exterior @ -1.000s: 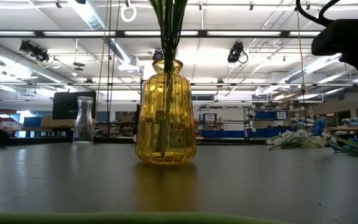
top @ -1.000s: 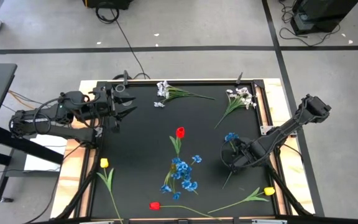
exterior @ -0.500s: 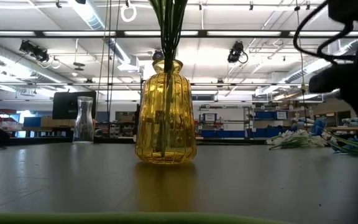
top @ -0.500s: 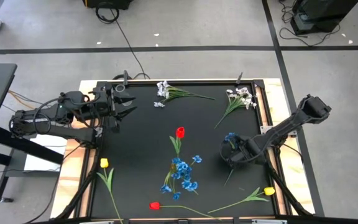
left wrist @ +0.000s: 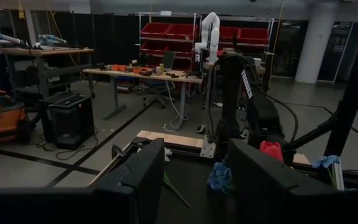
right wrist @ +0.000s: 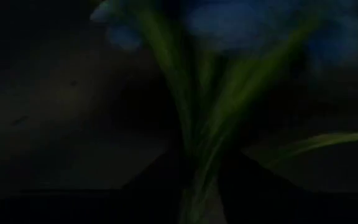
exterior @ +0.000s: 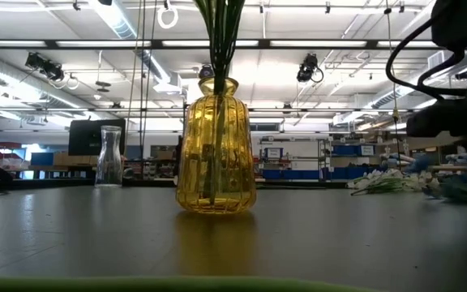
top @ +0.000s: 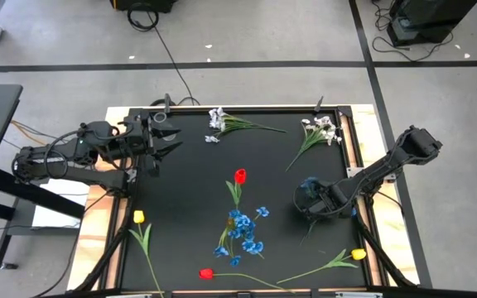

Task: Sort flowers into vase by color
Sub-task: Put the blue flowers into the yellow vase

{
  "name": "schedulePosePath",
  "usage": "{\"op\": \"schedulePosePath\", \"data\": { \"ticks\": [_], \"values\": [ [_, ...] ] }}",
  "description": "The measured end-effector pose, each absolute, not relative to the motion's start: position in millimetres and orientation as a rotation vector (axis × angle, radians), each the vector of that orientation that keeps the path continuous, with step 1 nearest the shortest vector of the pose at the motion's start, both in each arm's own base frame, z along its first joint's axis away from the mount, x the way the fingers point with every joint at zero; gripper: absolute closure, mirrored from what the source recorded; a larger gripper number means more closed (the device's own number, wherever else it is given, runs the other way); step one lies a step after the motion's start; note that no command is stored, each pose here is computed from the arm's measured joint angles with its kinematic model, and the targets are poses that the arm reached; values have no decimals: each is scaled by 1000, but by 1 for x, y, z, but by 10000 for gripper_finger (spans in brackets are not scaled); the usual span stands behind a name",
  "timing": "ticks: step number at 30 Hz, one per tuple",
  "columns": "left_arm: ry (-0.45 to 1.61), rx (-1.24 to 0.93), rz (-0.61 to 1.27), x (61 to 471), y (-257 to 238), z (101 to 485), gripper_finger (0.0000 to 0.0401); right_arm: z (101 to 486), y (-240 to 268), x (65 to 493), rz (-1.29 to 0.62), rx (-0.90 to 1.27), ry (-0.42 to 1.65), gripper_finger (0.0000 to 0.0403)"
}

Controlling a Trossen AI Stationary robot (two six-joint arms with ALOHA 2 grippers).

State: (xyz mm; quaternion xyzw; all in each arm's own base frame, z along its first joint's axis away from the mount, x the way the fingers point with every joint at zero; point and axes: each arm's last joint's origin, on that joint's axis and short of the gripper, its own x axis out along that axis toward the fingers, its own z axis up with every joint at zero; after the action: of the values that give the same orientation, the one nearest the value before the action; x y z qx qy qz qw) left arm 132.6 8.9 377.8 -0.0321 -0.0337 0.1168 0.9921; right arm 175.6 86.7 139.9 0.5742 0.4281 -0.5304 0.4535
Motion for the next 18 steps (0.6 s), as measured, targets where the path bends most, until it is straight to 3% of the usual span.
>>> {"op": "schedulePosePath", "data": {
  "ticks": [5, 13, 18],
  "values": [
    [-68, -65, 235, 133, 9, 378, 218, 144, 87, 180, -1293, 1394, 982, 384],
    [-68, -65, 235, 133, 9, 378, 218, 178, 86, 208, -1196, 1348, 691, 366],
    [-68, -65, 235, 133, 9, 378, 218, 209, 75, 226, -1162, 1237, 531, 375]
  ]
}}
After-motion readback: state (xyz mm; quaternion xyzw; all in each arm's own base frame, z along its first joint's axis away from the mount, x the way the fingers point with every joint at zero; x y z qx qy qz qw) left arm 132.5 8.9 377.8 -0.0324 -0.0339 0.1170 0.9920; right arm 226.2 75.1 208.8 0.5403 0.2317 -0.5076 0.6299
